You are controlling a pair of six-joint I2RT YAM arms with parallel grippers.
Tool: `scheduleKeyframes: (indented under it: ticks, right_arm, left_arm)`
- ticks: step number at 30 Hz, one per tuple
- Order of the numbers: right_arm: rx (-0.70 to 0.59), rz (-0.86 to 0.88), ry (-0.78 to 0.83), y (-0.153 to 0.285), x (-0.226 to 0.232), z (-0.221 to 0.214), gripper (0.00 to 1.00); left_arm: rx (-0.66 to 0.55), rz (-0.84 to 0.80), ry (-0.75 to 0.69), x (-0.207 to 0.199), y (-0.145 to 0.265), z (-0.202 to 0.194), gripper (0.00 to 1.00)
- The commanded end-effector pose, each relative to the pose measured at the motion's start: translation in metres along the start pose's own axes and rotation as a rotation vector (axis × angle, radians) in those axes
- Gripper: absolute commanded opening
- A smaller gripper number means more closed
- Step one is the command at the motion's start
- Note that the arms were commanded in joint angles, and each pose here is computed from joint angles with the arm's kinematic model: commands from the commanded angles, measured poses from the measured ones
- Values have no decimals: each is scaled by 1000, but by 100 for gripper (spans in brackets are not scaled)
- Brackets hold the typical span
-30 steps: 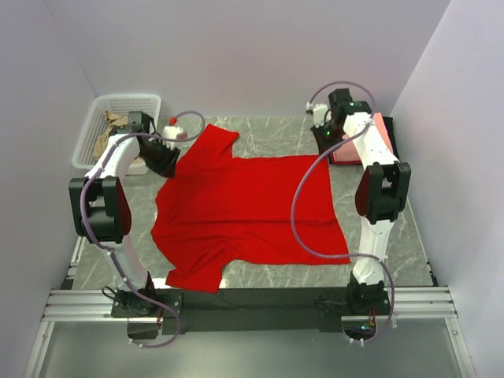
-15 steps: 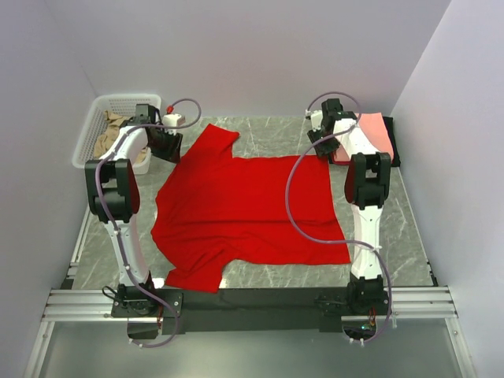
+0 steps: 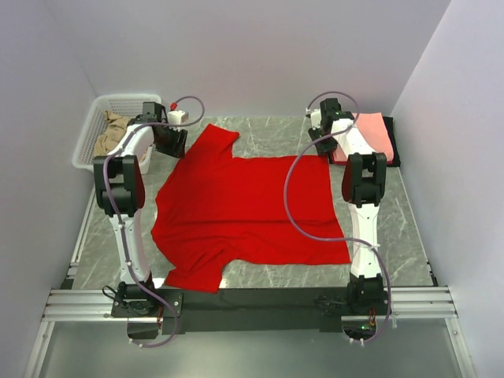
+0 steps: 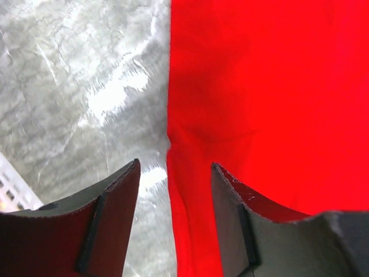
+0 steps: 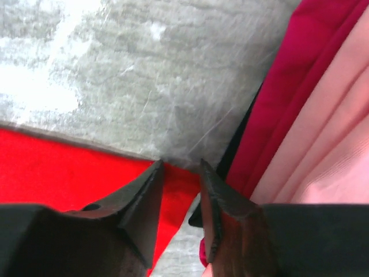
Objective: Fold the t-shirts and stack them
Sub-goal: Flatten the tshirt out
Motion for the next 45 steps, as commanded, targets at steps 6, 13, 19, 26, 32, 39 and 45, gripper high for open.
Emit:
scheduleKeyframes:
  ticks: [6, 13, 19, 26, 32, 39, 45]
  right_arm:
    - [95, 48, 16, -6, 7, -16, 0]
    - [56, 43, 21, 3, 6, -9, 0]
    - [-6, 16, 18, 10, 2, 2, 0]
    - [-48, 16, 11, 19, 1, 12, 0]
    - [-130, 10, -11, 40, -7, 23, 0]
    - [-273, 7, -89, 70, -23, 44, 0]
    - [-327, 47, -100, 84, -22, 58, 0]
  left_arm:
    - [-32, 68, -52, -6, -33, 21, 57]
    - [-28, 92, -48, -5, -56, 23, 54]
    - [-37, 125, -41, -1, -59, 28, 54]
    - [-27, 112, -38, -4, -67, 26, 38]
    - [-18, 161, -31, 1, -64, 25, 1]
    - [-107, 153, -30, 0, -45, 43, 1]
    - [-197, 183, -45, 2, -28, 61, 1]
Point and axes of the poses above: each gripper's point midway between its finger pads, its own y axis back along the fingers, its own x axis along the line the jaws close on, z = x × y, the point moved 7 cm from there along y, back along the fingers, and after that the axes turned 9 degrees about -y, right-handed, at the moved point
